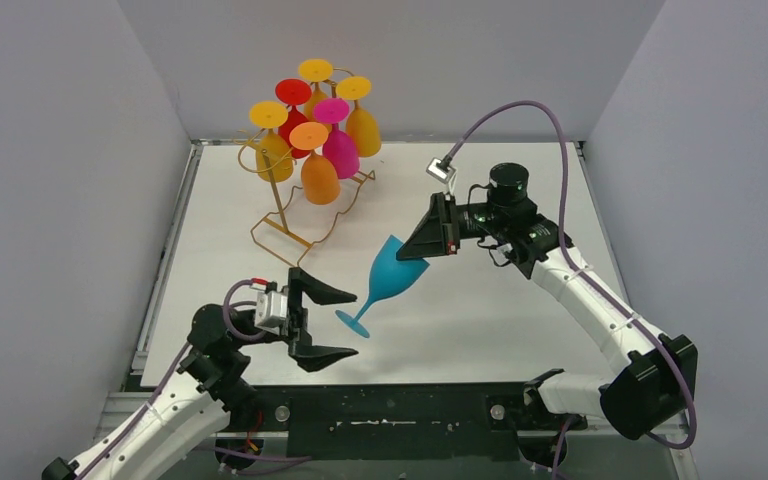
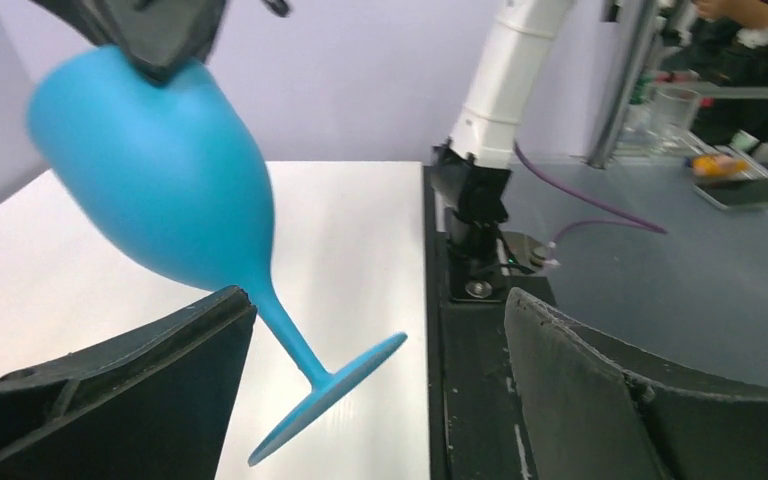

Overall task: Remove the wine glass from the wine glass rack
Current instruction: Place the wine glass at the center of the board.

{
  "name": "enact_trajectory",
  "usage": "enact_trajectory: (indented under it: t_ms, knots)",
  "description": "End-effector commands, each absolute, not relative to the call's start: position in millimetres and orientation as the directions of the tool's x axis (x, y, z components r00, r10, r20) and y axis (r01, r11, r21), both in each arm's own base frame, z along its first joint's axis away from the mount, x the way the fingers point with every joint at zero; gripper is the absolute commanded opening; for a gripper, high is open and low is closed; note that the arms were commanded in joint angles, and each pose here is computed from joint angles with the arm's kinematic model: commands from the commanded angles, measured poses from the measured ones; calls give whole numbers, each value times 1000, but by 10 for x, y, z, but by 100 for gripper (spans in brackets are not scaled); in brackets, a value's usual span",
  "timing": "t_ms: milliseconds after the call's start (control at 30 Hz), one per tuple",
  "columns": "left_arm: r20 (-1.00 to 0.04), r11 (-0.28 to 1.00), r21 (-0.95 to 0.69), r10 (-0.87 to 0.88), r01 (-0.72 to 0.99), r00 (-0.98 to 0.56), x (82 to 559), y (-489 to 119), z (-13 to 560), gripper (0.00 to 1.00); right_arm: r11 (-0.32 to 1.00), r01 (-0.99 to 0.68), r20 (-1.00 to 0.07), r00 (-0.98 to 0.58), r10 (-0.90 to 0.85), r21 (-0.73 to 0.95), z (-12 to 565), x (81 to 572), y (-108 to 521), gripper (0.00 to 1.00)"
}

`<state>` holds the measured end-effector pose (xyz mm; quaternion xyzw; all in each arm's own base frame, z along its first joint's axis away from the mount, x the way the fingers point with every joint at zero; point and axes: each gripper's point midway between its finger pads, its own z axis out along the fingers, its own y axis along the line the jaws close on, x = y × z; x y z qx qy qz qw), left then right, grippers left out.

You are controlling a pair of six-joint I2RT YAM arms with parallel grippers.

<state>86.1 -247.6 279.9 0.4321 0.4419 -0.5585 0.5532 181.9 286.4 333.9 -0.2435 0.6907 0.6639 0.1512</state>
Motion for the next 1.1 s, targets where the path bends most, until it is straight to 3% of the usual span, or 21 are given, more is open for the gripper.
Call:
enact_trajectory:
  t_ms: [0, 167, 333, 533, 733, 1067]
  knots:
    - [-977, 232, -42, -213, 972, 9, 1198, -2368, 2880, 95, 146, -614, -609, -789, -78, 776, 3269, 2007, 2814, 0]
    - [-970, 473, -126, -242, 872, -9, 1546, -2130, 2899, 97, 369, -595, -639, -769, -5, 714, 3054, 2285, 2699, 0]
    - [-957, 711, -246, -288, 659, -47, 1920, -1733, 2892, 97, 630, -501, -678, -733, 56, 594, 2831, 2630, 2431, 0]
    - [-963, 863, -269, -232, 427, -137, 2133, -1370, 2668, 97, 845, -341, -753, -650, 105, 412, 2718, 2971, 1984, 0]
    - [-950, 957, -189, -122, 219, -288, 2274, -1104, 2361, 97, 946, -182, -790, -604, 107, 268, 2601, 3260, 1652, 0]
    - [-949, 988, -157, -148, 10, -279, 2335, -742, 2229, 97, 974, -62, -782, -608, 138, 219, 2308, 3827, 1739, 0]
